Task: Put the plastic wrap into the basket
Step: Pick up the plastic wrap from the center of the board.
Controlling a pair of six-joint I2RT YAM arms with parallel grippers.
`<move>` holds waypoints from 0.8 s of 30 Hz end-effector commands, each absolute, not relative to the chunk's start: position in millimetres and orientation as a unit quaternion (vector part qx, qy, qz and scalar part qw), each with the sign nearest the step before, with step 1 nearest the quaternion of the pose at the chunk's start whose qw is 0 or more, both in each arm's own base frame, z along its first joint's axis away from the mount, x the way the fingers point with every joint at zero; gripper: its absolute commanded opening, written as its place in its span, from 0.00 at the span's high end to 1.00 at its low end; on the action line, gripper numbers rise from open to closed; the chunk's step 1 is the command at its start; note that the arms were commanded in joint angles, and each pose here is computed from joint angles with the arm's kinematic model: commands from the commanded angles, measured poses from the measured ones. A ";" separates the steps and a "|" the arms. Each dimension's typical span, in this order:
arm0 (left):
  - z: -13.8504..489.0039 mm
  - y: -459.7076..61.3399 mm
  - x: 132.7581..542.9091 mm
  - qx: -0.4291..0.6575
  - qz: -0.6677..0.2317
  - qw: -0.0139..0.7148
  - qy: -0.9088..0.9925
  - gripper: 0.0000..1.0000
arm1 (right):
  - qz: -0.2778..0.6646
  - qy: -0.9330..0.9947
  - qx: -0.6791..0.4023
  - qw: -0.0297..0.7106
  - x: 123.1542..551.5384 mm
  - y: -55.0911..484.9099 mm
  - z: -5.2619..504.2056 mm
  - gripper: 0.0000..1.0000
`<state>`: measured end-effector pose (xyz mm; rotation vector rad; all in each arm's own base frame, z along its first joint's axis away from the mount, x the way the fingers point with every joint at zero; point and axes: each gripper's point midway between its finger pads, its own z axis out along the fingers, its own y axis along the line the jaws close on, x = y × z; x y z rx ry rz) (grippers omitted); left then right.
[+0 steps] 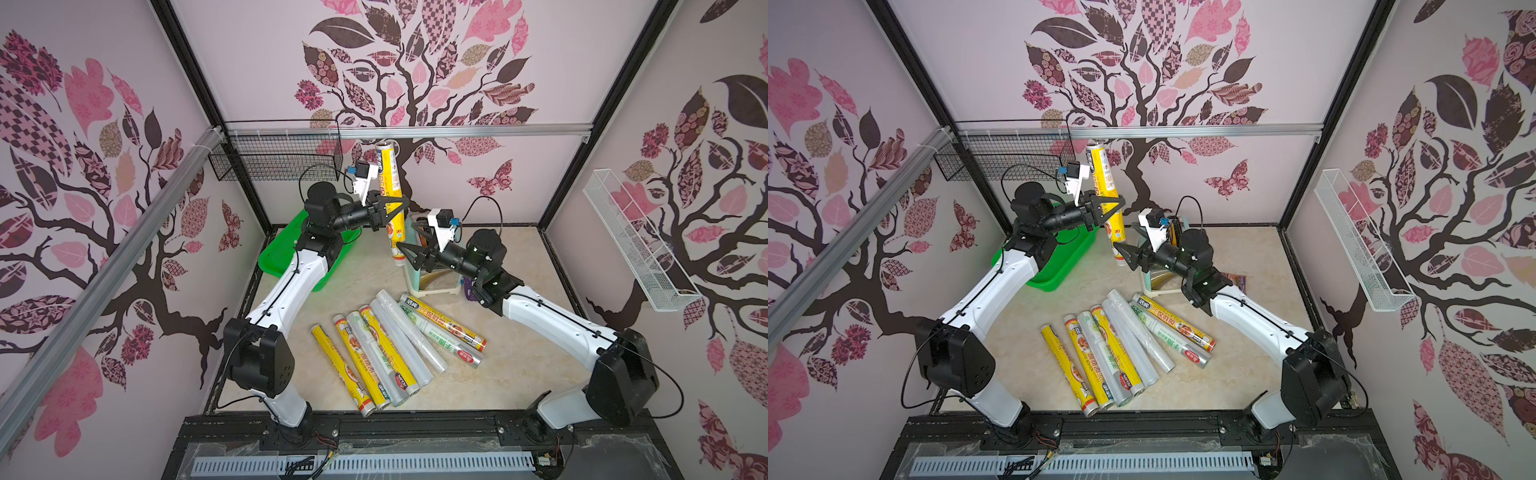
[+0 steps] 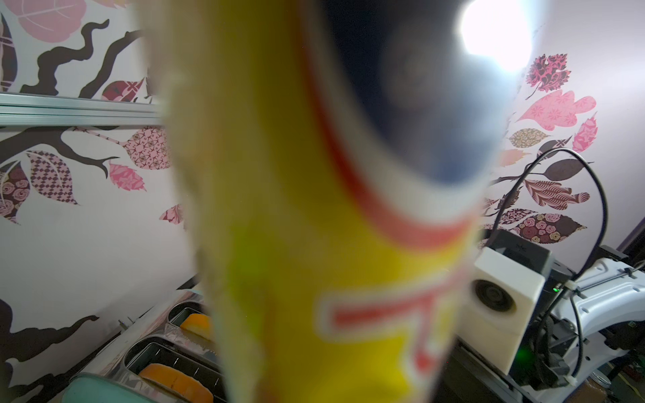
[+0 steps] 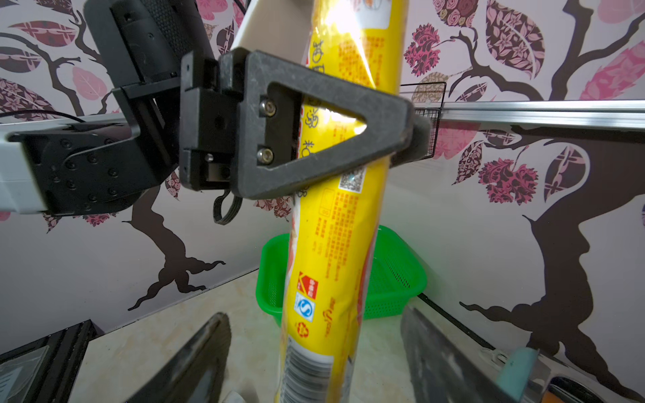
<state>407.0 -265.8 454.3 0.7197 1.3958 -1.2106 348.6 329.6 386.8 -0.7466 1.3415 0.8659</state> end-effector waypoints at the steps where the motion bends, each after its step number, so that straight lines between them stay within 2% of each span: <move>1: 479.6 -261.4 396.2 0.302 -0.508 0.570 0.571 0.83 | 0.402 0.571 -0.347 0.626 348.0 343.6 402.2 0.21; 5: 483.1 -260.0 402.5 0.282 -0.508 0.577 0.574 0.83 | 0.390 0.575 -0.341 0.634 362.8 353.8 401.5 0.22; 11: 487.1 -253.4 415.1 0.236 -0.507 0.587 0.586 0.82 | 0.323 0.589 -0.347 0.655 373.0 371.7 388.0 0.31; 16: 484.7 -251.6 421.1 0.212 -0.513 0.580 0.596 0.80 | 0.274 0.602 -0.313 0.682 389.8 364.2 389.9 0.55; 17: 485.1 -251.4 420.8 0.213 -0.512 0.581 0.596 0.76 | 0.271 0.600 -0.311 0.685 390.3 363.7 390.5 0.57; 22: 489.6 -254.9 408.3 0.249 -0.520 0.577 0.579 0.45 | 0.295 0.585 -0.310 0.689 385.0 366.2 397.1 0.65; 24: 491.3 -256.1 401.5 0.269 -0.524 0.573 0.569 0.36 | 0.302 0.580 -0.306 0.692 383.2 364.7 401.6 0.69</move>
